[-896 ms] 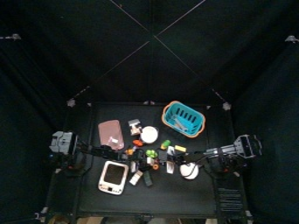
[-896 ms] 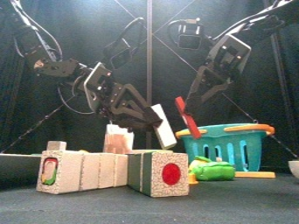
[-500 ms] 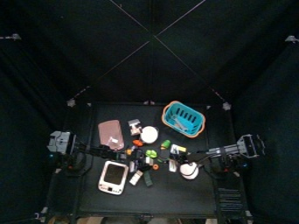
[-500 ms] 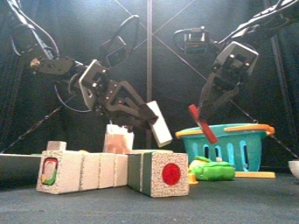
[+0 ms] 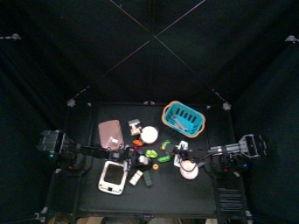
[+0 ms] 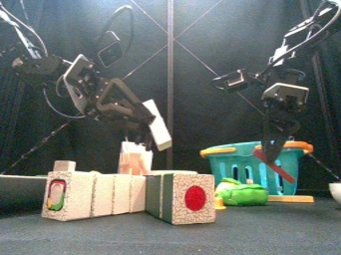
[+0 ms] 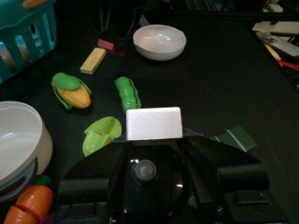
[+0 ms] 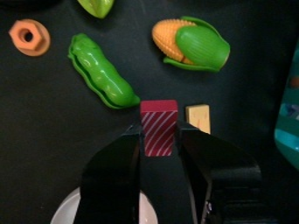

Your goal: Place salmon near egg block

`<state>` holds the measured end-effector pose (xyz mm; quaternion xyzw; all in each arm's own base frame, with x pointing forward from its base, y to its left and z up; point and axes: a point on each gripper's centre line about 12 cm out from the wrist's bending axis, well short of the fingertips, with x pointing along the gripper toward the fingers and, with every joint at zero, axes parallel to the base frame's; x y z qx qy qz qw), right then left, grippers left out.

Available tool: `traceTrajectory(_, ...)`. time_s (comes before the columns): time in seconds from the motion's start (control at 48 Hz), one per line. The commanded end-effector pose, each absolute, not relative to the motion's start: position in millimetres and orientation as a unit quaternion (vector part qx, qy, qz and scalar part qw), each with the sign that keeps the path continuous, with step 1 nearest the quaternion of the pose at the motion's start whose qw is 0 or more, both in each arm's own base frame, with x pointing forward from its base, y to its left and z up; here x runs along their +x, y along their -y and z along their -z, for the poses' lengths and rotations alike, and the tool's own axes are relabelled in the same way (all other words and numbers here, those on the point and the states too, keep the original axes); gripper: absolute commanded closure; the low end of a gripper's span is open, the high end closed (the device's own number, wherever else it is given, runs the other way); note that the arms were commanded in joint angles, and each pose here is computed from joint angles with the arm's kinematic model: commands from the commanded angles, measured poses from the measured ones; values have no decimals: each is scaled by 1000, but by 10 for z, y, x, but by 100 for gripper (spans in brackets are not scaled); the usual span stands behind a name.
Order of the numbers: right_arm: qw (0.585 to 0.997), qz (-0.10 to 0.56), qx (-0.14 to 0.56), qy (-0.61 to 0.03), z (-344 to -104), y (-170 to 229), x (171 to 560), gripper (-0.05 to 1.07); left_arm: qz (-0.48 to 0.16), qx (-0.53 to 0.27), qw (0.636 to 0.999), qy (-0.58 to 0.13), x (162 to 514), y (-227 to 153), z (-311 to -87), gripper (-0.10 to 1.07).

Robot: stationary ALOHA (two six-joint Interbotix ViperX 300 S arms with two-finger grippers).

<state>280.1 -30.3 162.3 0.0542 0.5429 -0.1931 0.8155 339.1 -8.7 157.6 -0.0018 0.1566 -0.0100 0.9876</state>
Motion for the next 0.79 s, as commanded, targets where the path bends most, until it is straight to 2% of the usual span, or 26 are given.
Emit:
traceTrajectory(0.0, 810, 205, 66, -545, -1632, 367, 2754, 59, 9, -3, 993, -121, 3347, 79, -1731, 47)
traceTrajectory(0.479, 760, 234, 79, -601, -1235, 547, 2667, 58, -5, -14, 997, -74, 3026, 37, -1818, 47)
traceTrajectory(0.771, 767, 229, 79, -594, -1221, 547, 2720, 57, -19, -27, 997, -75, 2946, 3, -1811, 47)
